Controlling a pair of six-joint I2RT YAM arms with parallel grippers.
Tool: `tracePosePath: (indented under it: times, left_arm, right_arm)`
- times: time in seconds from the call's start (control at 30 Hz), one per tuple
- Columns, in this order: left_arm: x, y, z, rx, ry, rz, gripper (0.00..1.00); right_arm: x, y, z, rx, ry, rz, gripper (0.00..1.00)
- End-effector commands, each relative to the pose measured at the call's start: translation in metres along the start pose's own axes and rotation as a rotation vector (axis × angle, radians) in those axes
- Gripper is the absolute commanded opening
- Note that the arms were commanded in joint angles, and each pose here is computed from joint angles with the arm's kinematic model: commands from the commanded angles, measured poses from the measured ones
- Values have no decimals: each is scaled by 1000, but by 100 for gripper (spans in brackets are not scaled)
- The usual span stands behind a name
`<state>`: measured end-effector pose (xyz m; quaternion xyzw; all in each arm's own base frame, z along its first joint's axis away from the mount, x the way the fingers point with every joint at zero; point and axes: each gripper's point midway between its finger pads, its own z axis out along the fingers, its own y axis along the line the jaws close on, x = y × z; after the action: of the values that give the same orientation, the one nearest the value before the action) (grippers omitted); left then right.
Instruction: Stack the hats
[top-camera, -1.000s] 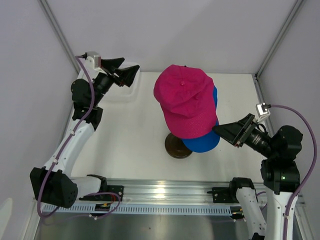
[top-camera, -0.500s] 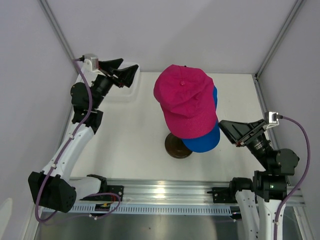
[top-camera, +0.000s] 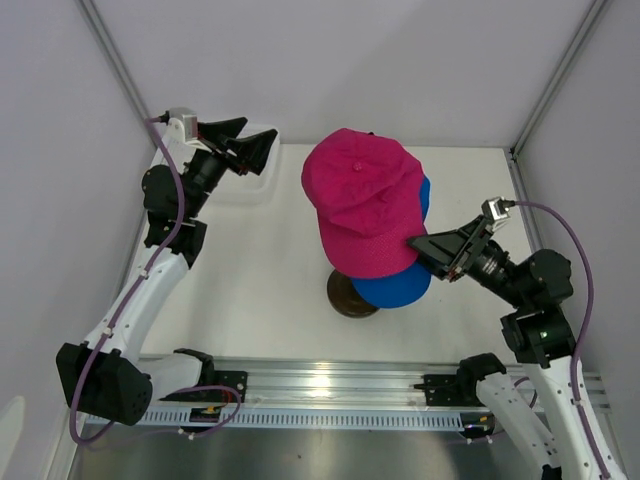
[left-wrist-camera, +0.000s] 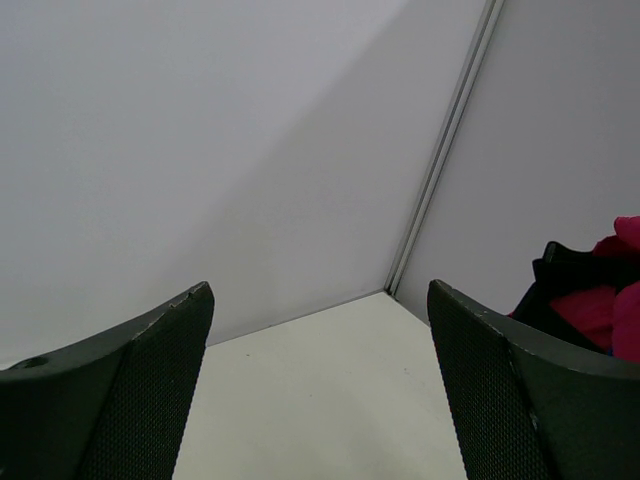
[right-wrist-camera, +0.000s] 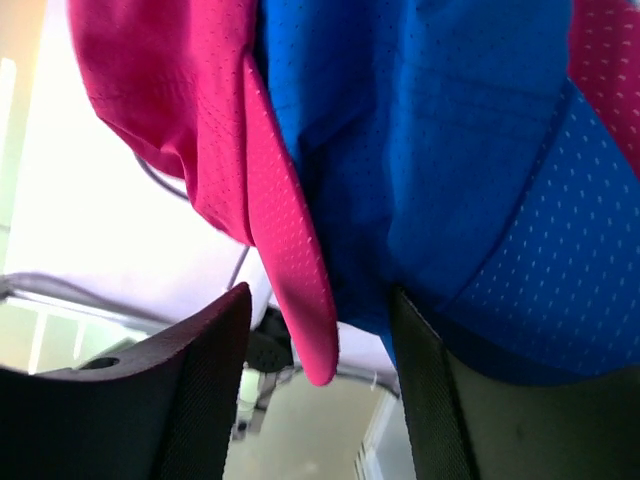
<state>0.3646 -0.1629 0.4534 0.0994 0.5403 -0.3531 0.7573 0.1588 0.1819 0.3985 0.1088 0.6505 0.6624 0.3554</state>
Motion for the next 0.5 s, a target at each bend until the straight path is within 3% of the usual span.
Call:
tracePosePath:
  times: [0.0,0.1,0.17,0.2,0.3,0.47]
  left_arm:
    - [-10,-7,-2,12,-32,16,90]
    - [-11,-6,-2,9,-33,22,90]
    - [-10,-6,-2,9,-33,23,90]
    - [-12,-6,-1,10,-36,24,90]
    - [-10,-6,-1,12,-33,22,90]
    - [-7,-7,0,26,-26,19,90]
  right_arm:
    - [4,18,8,-41,17,-59,58]
    - [9,19,17,-47,50,-64,47]
    - [7,21,19,-44,37,-74,35]
    - [6,20,19,-35,29,-73,18]
    - [1,23,12,-19,-19,-85,0]
    - [-5,37,-3,-37,-101,-89,0]
